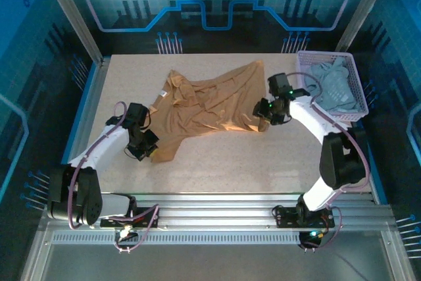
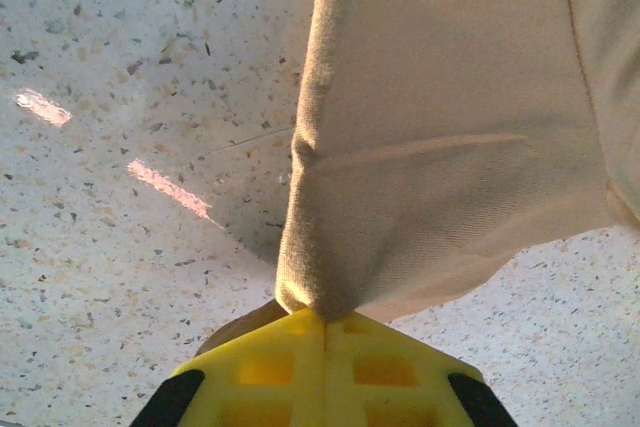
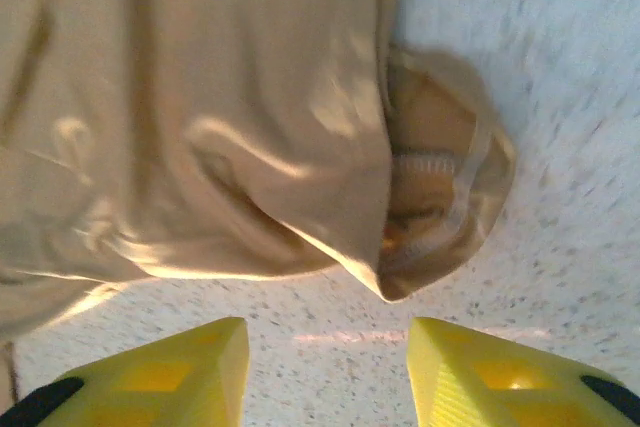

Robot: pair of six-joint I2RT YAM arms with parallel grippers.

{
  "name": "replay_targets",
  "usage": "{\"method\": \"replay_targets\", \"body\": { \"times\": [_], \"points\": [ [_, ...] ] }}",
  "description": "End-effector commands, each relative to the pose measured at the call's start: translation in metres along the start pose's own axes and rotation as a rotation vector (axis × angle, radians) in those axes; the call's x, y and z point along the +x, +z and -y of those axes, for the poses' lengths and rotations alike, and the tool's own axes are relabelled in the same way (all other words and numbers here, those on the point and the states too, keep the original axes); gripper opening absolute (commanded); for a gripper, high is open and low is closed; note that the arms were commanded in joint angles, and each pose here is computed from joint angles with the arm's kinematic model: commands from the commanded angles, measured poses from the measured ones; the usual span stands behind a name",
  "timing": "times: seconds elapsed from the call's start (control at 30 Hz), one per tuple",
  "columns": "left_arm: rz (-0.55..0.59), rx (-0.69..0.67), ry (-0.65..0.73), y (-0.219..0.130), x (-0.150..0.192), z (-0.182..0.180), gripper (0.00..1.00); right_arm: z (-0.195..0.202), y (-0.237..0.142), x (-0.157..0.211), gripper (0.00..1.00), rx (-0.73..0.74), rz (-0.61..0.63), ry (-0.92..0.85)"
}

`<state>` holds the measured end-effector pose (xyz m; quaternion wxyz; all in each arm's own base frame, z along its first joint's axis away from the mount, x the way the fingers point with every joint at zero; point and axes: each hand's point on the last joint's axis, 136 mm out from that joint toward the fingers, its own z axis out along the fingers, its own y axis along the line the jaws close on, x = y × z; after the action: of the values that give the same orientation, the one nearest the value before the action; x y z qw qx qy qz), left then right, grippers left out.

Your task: Fold and stack the t-shirts

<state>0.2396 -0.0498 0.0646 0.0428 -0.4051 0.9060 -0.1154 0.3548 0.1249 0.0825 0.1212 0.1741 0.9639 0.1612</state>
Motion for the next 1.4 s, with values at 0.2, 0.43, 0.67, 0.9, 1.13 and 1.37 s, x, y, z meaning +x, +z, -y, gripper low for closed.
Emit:
{"method": "replay_targets", "body": {
  "times": [0.2, 0.43, 0.67, 0.9, 1.13, 1.37],
  "points": [
    [-0.019, 0.007, 0.013, 0.003, -0.001, 0.002, 0.0, -0.004, 0.044, -0.002, 0.41, -0.043, -0.061, 0.008],
    [-0.016, -0.002, 0.017, 0.001, 0.0, 0.0, 0.0, 0.006, 0.053, -0.003, 0.21, 0.01, -0.069, 0.013],
    [0.037, -0.059, 0.035, -0.007, -0.006, -0.012, 0.0, -0.01, -0.012, -0.026, 0.0, 0.014, 0.081, -0.009],
    [0.112, -0.097, 0.027, -0.019, -0.017, -0.022, 0.0, -0.015, -0.074, -0.022, 0.0, 0.02, 0.14, 0.009],
    [0.164, -0.084, 0.017, -0.026, -0.027, -0.018, 0.0, -0.007, -0.09, -0.017, 0.0, 0.058, 0.111, 0.079],
    [0.173, -0.063, 0.0, -0.02, -0.04, -0.002, 0.0, 0.004, -0.041, -0.051, 0.0, 0.109, 0.053, 0.096]
  ]
}}
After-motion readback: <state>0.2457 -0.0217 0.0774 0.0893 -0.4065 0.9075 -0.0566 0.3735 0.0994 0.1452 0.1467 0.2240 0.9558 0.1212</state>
